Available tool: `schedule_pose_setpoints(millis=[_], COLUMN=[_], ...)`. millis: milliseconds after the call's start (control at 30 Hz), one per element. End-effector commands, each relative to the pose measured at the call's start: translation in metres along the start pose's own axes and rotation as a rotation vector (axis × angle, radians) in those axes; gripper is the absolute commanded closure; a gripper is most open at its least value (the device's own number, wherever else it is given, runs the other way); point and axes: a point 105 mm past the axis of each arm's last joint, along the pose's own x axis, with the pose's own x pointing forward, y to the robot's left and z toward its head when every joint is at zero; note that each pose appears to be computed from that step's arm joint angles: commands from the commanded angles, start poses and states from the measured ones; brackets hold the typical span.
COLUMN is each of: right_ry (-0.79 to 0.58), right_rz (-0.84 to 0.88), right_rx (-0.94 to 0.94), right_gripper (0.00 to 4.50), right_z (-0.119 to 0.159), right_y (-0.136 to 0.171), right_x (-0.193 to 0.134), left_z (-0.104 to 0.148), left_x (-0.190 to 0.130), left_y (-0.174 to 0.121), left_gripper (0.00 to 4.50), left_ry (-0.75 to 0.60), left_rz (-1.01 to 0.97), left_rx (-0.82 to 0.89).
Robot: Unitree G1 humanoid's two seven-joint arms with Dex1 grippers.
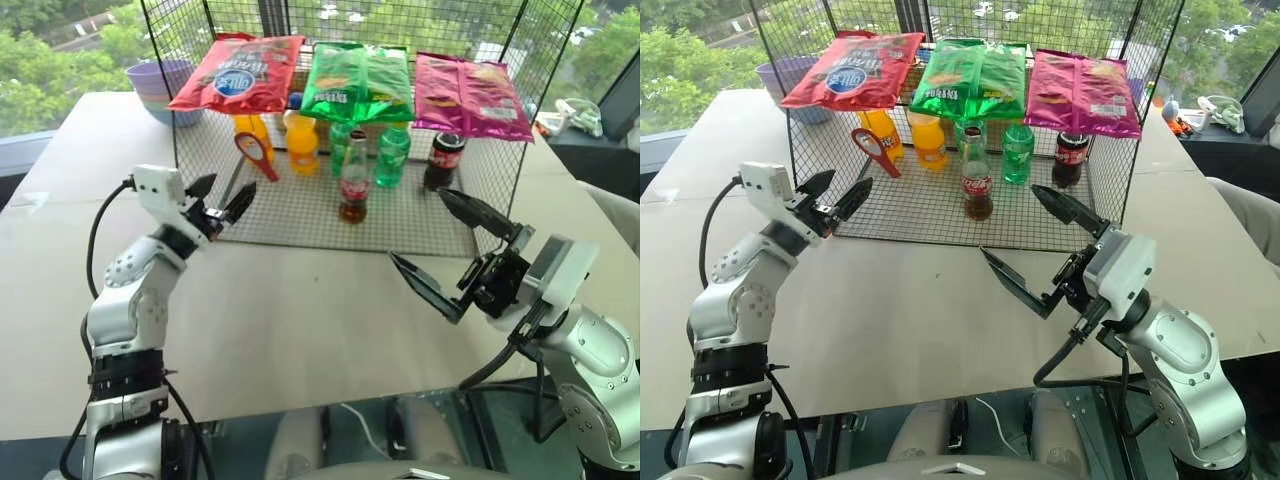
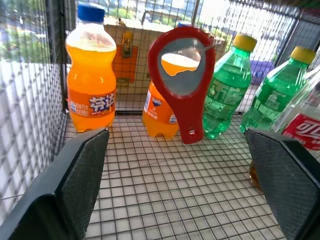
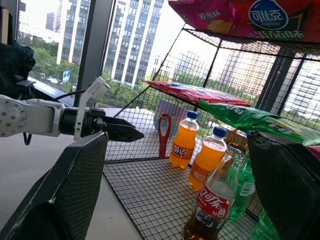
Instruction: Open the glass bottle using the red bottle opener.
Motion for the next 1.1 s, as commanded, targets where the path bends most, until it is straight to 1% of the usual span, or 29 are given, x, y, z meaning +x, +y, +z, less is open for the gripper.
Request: schedule_pose_setpoints(millis=[33, 333, 600, 667, 700, 767, 800, 833, 1100], right_ry=[-0.042, -0.004, 0.019, 0.028, 0.031, 0.035, 0.037, 0.039, 0.046], right_rz=[0.017, -0.010, -0.039, -0.050, -0.055, -0.062, -0.063, -0.064, -0.064], right_rx=[-0.048, -0.082, -0.093, -0.098, -0.100, -0.103, -0.104, -0.104, -0.104], right_gripper=[0.00, 0.00, 0.00, 0.00, 0.00, 0.00, 0.00, 0.00, 0.00], right_z=[0.013, 0.006, 0.005, 0.004, 0.004, 0.004, 0.003, 0.003, 0.002], right_y=[0.005, 0.005, 0.005, 0.004, 0.003, 0.003, 0.003, 0.003, 0.003], right_x=[0.001, -0.004, -0.006, -0.007, -0.007, -0.007, -0.007, -0.007, -0.007], left_z=[0.012, 0.025, 0.032, 0.035, 0.035, 0.035, 0.035, 0.035, 0.036], left_x=[0.009, 0.040, 0.057, 0.059, 0.059, 0.059, 0.058, 0.058, 0.054], left_y=[0.004, 0.005, 0.003, 0.001, 0.001, 0.002, 0.002, 0.002, -0.001], left_gripper=[0.02, 0.02, 0.02, 0.54, 0.89, 1.85, 2.22, 2.49, 2.49], left_ry=[-0.011, -0.025, -0.043, -0.046, -0.046, -0.045, -0.045, -0.045, -0.049], left_rz=[-0.036, -0.102, -0.155, -0.186, -0.190, -0.190, -0.190, -0.192, -0.200], left_rx=[0.065, 0.086, 0.089, 0.087, 0.087, 0.091, 0.090, 0.090, 0.103])
